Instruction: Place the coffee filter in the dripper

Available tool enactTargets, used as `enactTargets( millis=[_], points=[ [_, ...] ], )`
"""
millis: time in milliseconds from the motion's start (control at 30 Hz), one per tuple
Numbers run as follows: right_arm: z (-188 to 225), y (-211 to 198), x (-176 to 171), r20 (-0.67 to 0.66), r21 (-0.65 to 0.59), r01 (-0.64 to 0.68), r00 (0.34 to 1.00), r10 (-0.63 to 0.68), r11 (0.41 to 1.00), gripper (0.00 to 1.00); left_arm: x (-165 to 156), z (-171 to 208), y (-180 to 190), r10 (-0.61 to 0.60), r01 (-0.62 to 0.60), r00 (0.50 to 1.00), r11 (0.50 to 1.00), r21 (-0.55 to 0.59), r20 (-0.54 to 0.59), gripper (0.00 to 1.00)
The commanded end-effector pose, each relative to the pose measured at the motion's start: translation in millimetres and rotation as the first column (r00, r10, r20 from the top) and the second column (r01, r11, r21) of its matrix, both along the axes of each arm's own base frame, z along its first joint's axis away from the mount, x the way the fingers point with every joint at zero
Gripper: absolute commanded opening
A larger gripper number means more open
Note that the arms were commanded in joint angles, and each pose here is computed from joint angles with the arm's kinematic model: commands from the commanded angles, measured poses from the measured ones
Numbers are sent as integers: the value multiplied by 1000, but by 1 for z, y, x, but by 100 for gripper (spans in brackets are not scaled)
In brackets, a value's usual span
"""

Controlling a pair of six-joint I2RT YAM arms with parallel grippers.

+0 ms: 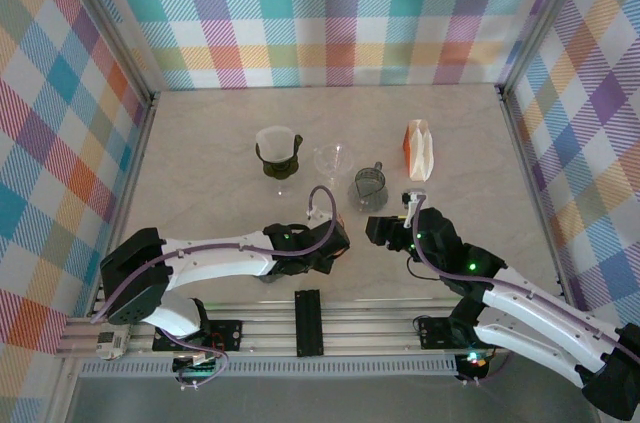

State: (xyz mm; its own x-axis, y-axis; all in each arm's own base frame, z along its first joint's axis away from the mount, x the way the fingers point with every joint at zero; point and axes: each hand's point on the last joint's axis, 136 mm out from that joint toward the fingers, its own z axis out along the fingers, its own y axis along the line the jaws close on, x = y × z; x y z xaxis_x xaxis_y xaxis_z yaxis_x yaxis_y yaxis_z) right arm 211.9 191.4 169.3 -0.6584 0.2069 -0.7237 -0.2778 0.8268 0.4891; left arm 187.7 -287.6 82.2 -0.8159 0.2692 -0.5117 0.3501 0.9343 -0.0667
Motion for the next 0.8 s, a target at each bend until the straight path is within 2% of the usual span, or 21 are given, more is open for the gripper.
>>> enactTargets(
  millis=[0,767],
  points=[
    [-3,-2,1,-14,-6,12,1000,-12,1000,73,1,-6,2,-4,3,1000,1000,21,22,7],
    [-3,3,0,-31,9,-2,1000,3,1000,75,2,6,17,43,-43,998,999,3,54,33]
  ],
)
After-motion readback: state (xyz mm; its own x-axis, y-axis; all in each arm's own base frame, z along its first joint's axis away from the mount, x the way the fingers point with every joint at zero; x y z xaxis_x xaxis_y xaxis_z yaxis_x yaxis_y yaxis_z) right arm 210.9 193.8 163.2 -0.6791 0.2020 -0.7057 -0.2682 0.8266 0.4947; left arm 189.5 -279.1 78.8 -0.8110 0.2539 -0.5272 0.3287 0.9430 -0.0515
